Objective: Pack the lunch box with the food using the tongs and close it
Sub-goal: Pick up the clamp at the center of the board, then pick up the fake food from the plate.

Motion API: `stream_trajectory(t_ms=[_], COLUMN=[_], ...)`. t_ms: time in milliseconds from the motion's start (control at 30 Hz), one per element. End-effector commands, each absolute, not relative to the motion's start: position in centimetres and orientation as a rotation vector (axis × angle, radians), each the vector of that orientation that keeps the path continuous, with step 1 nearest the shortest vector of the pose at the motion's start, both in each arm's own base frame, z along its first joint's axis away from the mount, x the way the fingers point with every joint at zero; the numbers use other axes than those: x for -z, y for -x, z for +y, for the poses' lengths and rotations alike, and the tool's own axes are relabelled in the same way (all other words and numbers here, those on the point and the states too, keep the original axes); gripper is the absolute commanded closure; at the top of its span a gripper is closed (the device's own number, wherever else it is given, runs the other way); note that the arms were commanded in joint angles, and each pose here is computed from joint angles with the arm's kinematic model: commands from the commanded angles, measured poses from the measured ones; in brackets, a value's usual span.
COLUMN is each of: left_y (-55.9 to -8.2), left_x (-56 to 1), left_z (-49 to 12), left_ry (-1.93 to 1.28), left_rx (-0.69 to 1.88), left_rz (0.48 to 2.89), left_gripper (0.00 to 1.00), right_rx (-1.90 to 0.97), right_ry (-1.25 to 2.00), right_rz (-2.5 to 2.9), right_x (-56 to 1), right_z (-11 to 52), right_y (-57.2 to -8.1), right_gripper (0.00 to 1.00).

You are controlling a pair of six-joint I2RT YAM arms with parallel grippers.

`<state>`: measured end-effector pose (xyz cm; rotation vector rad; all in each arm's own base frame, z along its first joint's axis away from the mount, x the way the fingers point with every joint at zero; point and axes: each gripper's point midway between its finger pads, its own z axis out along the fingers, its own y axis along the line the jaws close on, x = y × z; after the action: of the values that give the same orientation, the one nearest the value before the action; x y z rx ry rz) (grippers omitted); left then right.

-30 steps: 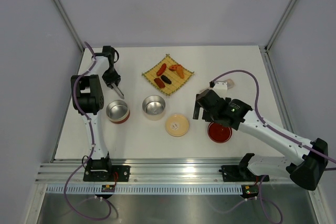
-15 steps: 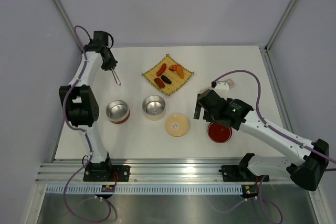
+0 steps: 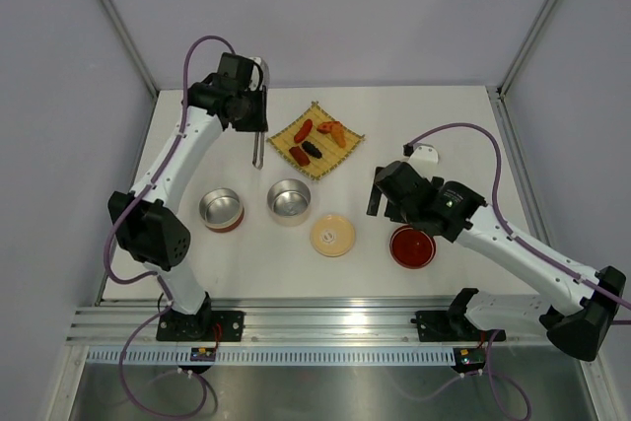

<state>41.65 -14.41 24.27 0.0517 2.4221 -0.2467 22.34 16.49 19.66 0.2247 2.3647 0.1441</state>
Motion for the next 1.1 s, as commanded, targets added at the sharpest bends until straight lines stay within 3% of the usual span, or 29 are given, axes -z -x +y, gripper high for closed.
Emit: stream_trajectory(t_ms=[0,367,733,1067], left_y=[-40.9,-40.6,-40.7,-45.3], left_x=[-23.1,-23.1,-23.1,-20.7], left_z=[-14.9,-17.2,-18.9,-20.8], left_ry=[-0.084,-0.177,-0.218,-0.256], left_rx=[0.278,0.275,0.325,0.269], left_rz=[2.470,2.487,2.464,2.479], left_gripper=[0.69,0.61,0.61,0.59], right_rx=[-0.151,-0.156,-0.164,-0.158], right_ry=[-0.262,-0.256,-0.268,-0.261], right_rz=[2.310,2.317,2.327,2.335], right_x=[-21.3,-21.1,-20.5,-20.6], right_z=[16.4,16.3,16.1,16.0], right_y=[-23.2,-22.9,-22.4,-22.2], right_gripper=[0.01,0.01,0.00,0.01])
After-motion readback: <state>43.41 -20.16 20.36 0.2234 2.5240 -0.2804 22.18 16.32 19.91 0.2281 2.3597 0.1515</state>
